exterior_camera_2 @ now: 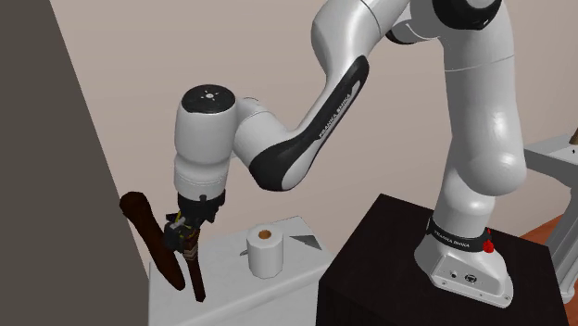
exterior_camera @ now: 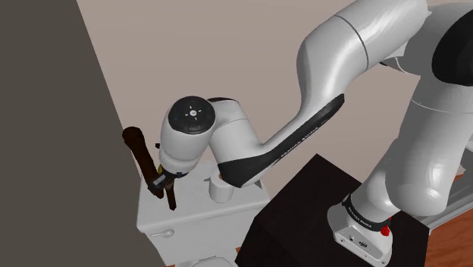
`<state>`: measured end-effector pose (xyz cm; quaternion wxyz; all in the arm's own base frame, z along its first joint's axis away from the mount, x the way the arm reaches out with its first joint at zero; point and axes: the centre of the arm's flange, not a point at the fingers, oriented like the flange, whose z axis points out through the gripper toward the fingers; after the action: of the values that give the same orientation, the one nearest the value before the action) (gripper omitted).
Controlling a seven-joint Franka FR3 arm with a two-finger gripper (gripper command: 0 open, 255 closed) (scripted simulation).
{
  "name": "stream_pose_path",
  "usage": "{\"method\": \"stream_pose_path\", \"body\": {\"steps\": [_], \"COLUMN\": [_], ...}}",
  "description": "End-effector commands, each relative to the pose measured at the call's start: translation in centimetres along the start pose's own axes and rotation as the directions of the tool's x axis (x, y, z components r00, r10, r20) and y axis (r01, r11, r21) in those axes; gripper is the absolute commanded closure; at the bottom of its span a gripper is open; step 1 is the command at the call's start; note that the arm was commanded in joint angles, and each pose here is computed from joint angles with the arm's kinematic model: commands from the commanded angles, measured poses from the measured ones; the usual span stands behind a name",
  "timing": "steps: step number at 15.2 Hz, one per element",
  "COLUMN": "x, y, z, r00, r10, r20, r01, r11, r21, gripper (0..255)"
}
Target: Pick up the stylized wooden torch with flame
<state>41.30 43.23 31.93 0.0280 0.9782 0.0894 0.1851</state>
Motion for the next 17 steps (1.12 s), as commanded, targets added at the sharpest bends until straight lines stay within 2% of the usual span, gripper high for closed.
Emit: {"method": "stream_pose_path", "body": {"steps": [1, 3, 4, 13, 17], "x": [-0.4, -0.5, -0.5, -0.5, 0.3], "y": [-0.1, -0.2, -0.2, -0.2, 0.0], "z": [1.0, 1.3, 1.4, 1.3, -0.7], "r00": [1.0, 1.0, 1.0, 1.0, 1.0], "r10": [0.0, 0.0, 0.0, 0.0, 0.0], "r20": [0.0, 0.0, 0.0, 0.0, 0.0], "r01": [0.0, 0.0, 0.0, 0.0, 0.0], "r11": [1.0, 1.0, 1.0, 1.0, 1.0], "r21": [0.0, 0.0, 0.0, 0.0, 0.0], "gripper": [0, 0, 255, 255, 255]}}
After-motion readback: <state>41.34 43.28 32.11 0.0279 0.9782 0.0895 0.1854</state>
